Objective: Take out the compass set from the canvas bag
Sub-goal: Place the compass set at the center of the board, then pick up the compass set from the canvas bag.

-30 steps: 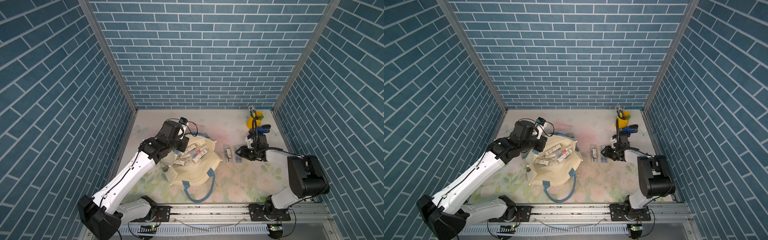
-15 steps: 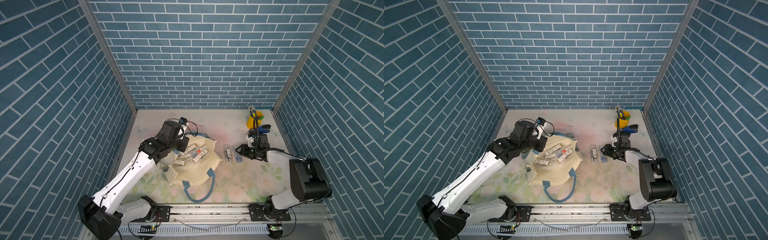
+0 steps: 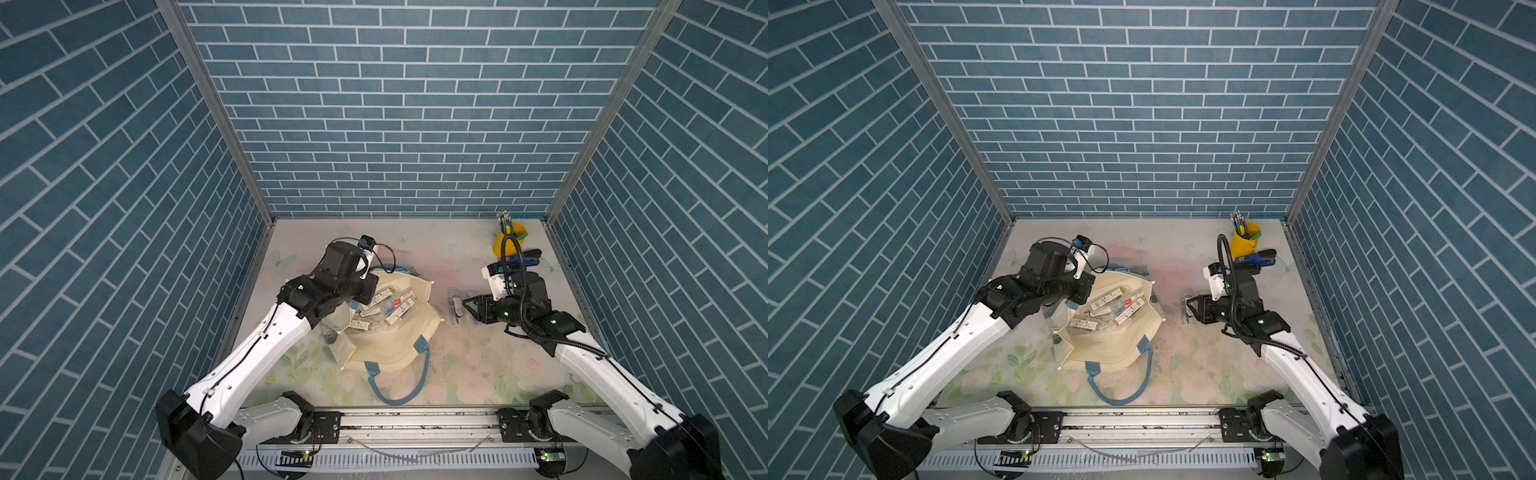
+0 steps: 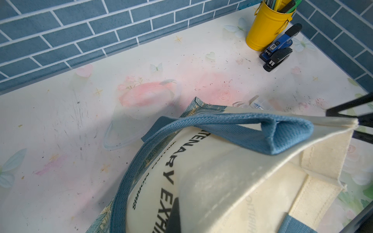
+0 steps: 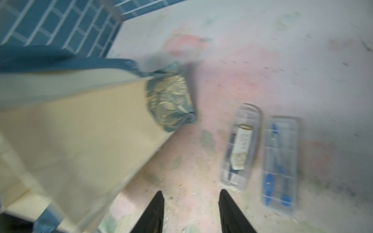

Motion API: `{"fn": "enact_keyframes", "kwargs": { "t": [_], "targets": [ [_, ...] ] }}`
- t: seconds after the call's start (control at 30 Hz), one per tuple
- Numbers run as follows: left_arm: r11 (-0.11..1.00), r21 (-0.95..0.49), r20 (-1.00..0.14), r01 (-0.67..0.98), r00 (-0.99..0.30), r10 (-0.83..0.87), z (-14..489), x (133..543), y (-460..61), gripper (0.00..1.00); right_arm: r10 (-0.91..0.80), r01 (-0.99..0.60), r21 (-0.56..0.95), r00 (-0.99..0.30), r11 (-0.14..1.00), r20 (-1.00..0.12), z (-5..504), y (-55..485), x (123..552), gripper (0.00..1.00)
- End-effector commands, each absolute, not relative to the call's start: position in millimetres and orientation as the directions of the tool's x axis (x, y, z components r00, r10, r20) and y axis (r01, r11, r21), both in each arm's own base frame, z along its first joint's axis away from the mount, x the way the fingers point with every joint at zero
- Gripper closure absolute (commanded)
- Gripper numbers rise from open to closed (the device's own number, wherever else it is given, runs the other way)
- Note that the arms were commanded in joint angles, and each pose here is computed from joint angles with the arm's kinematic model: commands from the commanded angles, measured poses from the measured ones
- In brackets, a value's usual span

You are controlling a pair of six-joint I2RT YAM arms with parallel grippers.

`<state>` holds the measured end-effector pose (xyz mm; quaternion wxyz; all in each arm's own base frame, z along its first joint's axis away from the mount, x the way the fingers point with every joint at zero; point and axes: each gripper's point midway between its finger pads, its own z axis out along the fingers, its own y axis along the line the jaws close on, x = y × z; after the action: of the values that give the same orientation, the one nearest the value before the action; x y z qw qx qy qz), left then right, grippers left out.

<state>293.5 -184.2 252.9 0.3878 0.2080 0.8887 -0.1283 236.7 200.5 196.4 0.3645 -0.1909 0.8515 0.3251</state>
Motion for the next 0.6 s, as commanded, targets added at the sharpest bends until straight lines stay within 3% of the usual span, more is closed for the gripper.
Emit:
{"fn": "enact_keyframes", "kwargs": {
  "t": [0.0,0.17,0.3,0.4,0.57],
  "targets": [
    [0.868,-0.075,-0.750,0.491,-0.601,0.276,263.0,293.7,-188.5,1.00,-0.225,-0.772,0.243,-0.444,0.587,-0.867,240.7,222.7,206.7,0.60],
    [0.867,-0.074,-0.758,0.493,-0.593,0.272,270.1,294.5,-188.8,1.00,-0.335,-0.931,-0.020,-0.111,0.365,-0.936,270.3,279.2,172.0,0.66],
    [0.863,-0.080,-0.762,0.500,-0.589,0.270,273.6,295.2,-191.4,1.00,-0.428,-0.959,-0.209,0.111,0.190,-0.897,251.1,336.2,162.9,0.66],
    [0.853,-0.085,-0.772,0.515,-0.575,0.270,279.8,293.8,-193.8,1.00,-0.512,-0.954,-0.280,0.188,0.109,-0.838,225.8,367.9,172.6,0.66],
    [0.839,-0.095,-0.793,0.536,-0.550,0.262,290.4,292.7,-197.9,1.00,-0.536,-0.956,-0.287,0.211,0.061,-0.817,185.9,401.8,188.1,0.67]
  ]
}}
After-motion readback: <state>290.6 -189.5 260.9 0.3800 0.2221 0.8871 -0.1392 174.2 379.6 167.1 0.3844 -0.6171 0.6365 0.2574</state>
